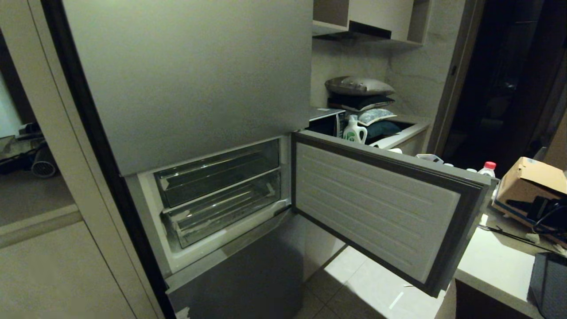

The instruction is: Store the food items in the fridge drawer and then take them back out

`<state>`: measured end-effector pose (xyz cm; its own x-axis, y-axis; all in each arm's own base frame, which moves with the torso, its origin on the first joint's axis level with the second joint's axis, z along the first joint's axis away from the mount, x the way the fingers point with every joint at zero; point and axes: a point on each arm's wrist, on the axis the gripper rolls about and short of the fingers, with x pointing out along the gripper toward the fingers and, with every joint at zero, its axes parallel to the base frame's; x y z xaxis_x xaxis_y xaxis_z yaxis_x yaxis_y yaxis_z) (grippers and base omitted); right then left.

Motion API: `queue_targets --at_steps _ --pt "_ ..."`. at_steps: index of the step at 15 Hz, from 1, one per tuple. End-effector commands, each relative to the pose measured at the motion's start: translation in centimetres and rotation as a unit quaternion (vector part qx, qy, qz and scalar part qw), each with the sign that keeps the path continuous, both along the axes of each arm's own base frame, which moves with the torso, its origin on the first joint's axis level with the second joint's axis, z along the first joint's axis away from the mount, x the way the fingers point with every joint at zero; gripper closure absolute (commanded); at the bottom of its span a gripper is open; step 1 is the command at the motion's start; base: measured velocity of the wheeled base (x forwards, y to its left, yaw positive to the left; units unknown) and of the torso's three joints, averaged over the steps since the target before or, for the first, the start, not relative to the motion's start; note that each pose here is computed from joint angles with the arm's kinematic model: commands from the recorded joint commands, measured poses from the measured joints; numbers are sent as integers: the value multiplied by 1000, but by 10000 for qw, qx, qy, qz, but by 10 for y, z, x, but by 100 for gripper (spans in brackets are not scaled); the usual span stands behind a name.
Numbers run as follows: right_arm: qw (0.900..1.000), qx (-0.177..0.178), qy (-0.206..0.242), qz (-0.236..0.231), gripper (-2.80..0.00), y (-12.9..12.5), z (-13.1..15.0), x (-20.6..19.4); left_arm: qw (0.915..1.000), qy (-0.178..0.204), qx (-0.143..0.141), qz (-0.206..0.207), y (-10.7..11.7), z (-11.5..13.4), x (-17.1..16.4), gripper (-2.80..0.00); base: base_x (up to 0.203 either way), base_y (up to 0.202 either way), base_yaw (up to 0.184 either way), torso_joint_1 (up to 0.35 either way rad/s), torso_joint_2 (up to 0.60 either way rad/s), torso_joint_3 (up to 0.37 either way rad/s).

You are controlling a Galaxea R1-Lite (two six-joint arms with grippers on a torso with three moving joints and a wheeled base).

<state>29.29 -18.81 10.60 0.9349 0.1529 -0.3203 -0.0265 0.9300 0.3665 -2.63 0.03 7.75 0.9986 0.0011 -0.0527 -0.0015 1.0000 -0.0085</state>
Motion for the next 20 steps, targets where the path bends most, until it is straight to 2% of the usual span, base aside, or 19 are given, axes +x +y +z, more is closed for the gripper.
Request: queue_targets --at_steps 1,5,9,16,20 --pt "9997 65 -9 215 0 4 -4 6 10000 12 -1 2 0 0 0 0 0 0 0 0 0 0" --pt "9991 170 51 378 0 15 -7 15 10000 10 -1 2 0 0 0 0 0 0 0 0 0 0" --pt "9981 214 44 580 0 31 0 4 10000 6 -1 2 0 0 0 0 0 0 0 0 0 0" --pt "9954 324 17 902 0 68 15 -51 10000 7 -1 0 0 0 0 0 0 0 0 0 0 0" --pt "9901 375 -77 1347 0 96 21 -77 10000 5 -1 2 0 0 0 0 0 0 0 0 0 0"
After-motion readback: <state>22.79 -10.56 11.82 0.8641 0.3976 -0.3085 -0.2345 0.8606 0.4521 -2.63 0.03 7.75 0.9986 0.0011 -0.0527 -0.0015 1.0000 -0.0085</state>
